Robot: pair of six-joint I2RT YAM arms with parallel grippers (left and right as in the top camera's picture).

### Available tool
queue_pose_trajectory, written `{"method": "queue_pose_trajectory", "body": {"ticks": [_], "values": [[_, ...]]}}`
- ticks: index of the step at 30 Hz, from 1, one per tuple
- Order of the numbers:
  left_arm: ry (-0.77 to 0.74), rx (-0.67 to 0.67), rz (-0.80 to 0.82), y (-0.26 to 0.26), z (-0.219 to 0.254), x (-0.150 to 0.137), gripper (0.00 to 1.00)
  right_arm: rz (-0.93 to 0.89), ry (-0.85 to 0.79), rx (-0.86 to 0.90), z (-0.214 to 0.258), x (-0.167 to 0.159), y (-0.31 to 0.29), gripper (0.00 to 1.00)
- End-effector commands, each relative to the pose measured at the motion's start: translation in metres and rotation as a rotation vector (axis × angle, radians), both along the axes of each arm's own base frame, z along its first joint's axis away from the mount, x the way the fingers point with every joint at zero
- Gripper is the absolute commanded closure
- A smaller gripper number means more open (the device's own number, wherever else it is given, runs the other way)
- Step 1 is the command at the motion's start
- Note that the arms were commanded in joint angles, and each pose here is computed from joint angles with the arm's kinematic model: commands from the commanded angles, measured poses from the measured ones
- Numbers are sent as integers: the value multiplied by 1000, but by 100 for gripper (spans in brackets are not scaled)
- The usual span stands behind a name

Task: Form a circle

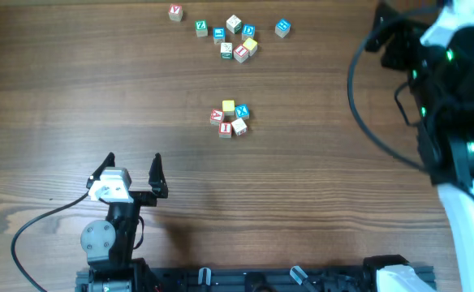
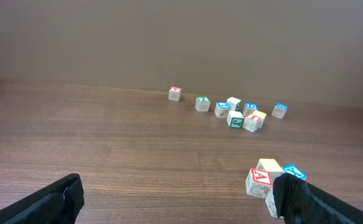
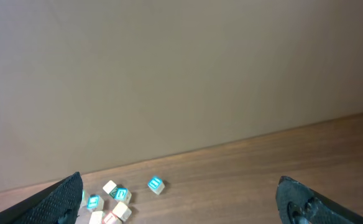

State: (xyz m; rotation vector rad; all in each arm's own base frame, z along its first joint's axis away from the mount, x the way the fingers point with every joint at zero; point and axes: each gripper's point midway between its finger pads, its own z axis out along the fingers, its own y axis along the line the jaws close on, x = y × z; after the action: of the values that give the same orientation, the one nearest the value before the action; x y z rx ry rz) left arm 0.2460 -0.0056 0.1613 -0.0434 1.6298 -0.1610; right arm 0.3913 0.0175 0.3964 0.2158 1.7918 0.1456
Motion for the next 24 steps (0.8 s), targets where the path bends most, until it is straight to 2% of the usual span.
{"method": "queue_pose_trajectory", "body": {"ticks": [1, 4, 7, 8, 12, 16, 24], "values": [[-2, 19, -9, -2, 0, -1, 0, 108, 140, -172, -77, -21, 9, 0], [-2, 19, -9, -2, 0, -1, 0, 290, 179, -282, -145, -36, 31, 0], [-2, 19, -9, -2, 0, -1, 0, 542, 152, -393, -213, -59, 62, 0], [-2, 19, -9, -2, 0, -1, 0, 568, 144, -392, -231, -65, 66, 0], [-2, 19, -9, -2, 0, -1, 0, 582, 217, -363, -290, -90, 64, 0], [-2, 19, -9, -2, 0, -1, 0, 584, 285, -359, -322, -110, 60, 0], [-2, 19, -9, -2, 0, -1, 0, 515, 296, -279, -346, -123, 49, 0]]}}
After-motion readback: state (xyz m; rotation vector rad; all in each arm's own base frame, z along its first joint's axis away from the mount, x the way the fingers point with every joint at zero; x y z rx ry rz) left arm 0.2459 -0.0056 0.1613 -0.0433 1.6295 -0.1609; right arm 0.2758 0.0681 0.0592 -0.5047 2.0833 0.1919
